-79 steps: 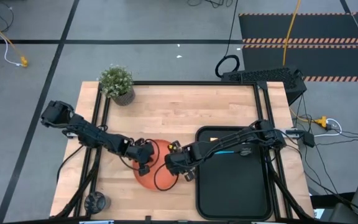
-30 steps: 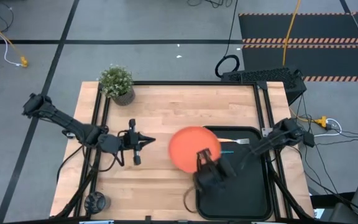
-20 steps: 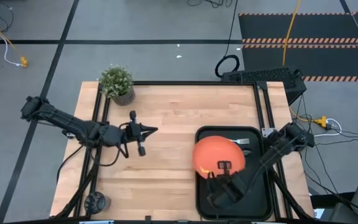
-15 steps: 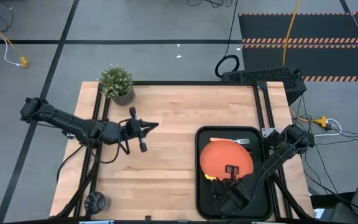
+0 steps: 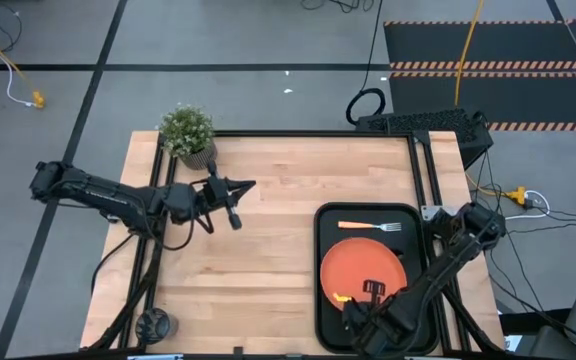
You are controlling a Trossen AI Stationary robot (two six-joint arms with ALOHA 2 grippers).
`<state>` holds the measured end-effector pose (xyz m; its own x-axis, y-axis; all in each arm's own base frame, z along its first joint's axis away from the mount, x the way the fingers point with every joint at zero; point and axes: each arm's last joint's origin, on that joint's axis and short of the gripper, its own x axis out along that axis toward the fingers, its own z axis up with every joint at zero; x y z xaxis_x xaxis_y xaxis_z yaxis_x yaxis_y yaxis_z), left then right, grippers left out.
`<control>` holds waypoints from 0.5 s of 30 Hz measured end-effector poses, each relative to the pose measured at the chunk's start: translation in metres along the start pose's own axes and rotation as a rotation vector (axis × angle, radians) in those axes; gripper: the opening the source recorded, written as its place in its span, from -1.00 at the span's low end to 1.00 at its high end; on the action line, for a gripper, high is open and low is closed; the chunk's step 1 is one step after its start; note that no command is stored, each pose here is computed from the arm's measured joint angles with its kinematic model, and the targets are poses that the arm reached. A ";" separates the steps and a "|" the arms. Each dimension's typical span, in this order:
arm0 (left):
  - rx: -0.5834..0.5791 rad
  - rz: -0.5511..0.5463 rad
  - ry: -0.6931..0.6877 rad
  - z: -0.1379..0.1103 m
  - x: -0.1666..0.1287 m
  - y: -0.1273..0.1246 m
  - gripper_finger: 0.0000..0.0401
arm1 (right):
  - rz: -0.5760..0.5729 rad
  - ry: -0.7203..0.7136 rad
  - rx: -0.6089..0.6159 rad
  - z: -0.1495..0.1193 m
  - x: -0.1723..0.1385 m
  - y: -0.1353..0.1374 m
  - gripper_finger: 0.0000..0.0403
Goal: Pick and place plate/cup/fork/spoon on tray
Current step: Put the orange plate to the bottom of blue spoon on the black table tray
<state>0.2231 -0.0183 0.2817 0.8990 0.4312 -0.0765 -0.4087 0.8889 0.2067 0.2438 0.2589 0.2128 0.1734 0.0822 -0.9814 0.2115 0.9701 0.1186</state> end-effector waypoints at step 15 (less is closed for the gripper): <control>-0.036 -0.051 -0.001 -0.001 0.001 0.000 -0.92 | 0.017 0.022 0.069 -0.009 0.002 0.004 -1.00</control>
<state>0.2239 -0.0175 0.2810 0.9189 0.3853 -0.0852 -0.3680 0.9147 0.1672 0.2365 0.2653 0.2101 0.1566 0.1045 -0.9821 0.2743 0.9507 0.1449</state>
